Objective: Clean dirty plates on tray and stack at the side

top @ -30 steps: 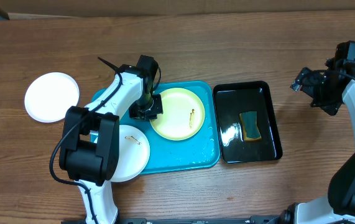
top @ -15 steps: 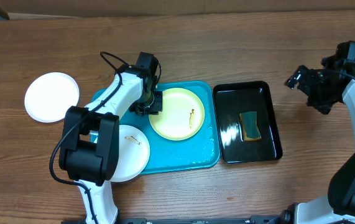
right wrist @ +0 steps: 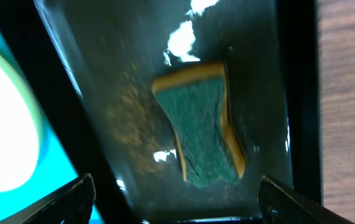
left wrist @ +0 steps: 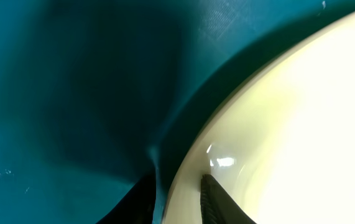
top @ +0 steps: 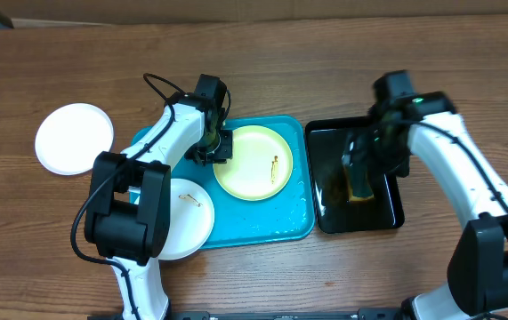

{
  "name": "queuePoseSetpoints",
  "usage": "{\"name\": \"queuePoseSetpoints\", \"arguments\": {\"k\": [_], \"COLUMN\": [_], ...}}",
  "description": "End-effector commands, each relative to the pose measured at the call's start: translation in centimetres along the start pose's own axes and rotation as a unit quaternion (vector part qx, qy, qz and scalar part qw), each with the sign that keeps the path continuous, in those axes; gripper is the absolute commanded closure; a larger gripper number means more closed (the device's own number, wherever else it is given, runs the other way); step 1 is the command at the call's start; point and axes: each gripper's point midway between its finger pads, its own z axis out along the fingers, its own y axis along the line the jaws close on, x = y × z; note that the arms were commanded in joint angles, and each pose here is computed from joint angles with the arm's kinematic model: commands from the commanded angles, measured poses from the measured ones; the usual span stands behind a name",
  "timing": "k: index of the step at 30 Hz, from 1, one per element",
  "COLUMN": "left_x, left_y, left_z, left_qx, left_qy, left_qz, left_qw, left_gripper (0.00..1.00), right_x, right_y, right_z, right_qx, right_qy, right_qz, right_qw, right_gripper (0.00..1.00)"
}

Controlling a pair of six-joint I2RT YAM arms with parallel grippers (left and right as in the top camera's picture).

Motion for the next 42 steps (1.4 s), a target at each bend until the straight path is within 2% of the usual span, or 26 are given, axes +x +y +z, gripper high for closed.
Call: {"name": "queuePoseSetpoints", "arguments": {"k": [1,4,13,20,21,22,23,24,25,28,29,30,31,32,37,42], "left_x": [0.5,0.5,0.4,0.4,0.4,0.4,0.4,0.4,0.4,0.4,0.4,0.4,0.4,0.4,0.4,0.5], "left_y": [0.3,0.2,0.2,0.2,0.2,0.2,0.2,0.2,0.2,0.2,0.2,0.2,0.2,0.2,0.2,0.3], "left_z": [0.5,0.5,0.5,0.5,0.5,0.5,0.5,0.5,0.5,0.5,0.5,0.5,0.5,0.5,0.5,0.5], "left_qx": [-0.008,-0.007,-0.007,-0.007,-0.007,-0.007,-0.007,-0.007,-0.007,-0.007,-0.007,-0.007,-0.007,-0.007,-0.007,-0.008], "left_qy": [0.010,0.010,0.008,0.008,0.008,0.008,0.008,0.008,0.008,0.008,0.008,0.008,0.008,0.008,0.009,0.011], "left_qz": [0.008,0.008,0.008,0.008,0.008,0.008,0.008,0.008,0.008,0.008,0.008,0.008,0.008,0.008,0.008,0.008], "left_qw": [1.000,1.000,1.000,1.000,1.000,1.000,1.000,1.000,1.000,1.000,1.000,1.000,1.000,1.000,1.000,1.000], "left_gripper": [0.73,0.73,0.73,0.73,0.73,0.73,0.73,0.73,0.73,0.73,0.73,0.73,0.73,0.73,0.73,0.73], "right_x": [1.1,1.5,2.4,3.3,3.3,3.3,3.3,3.2,3.1,2.8,2.6,2.3,2.1,1.9,0.4,-0.3], "right_y": [-2.4,-3.0,-2.3,-2.9,-2.9,-2.9,-2.9,-2.9,-2.8,-2.6,-2.5,-2.3,-2.2,-2.0,-1.3,-1.1], "right_z": [0.9,2.4,6.1,7.8,8.0,8.0,8.0,8.0,7.9,7.4,7.2,6.8,6.4,6.0,4.9,5.3], "right_qx": [0.078,0.091,0.046,0.046,0.046,0.046,0.045,0.045,0.044,0.043,0.043,0.042,0.042,0.041,0.034,0.029], "right_qy": [-0.010,-0.015,-0.018,-0.018,-0.019,-0.019,-0.020,-0.021,-0.022,-0.023,-0.025,-0.026,-0.027,-0.028,-0.047,-0.065], "right_qz": [0.012,0.013,0.012,0.012,0.012,0.012,0.012,0.012,0.012,0.010,0.010,0.010,0.010,0.008,-0.014,-0.023], "right_qw": [0.997,0.996,0.999,0.999,0.999,0.999,0.999,0.999,0.999,0.999,0.999,0.999,0.999,0.999,0.998,0.997], "right_gripper": [0.15,0.16,0.26,0.47,0.53,0.67,0.85,0.94,0.96,0.95,0.83,0.59,0.46,0.39,0.25,0.23]}}
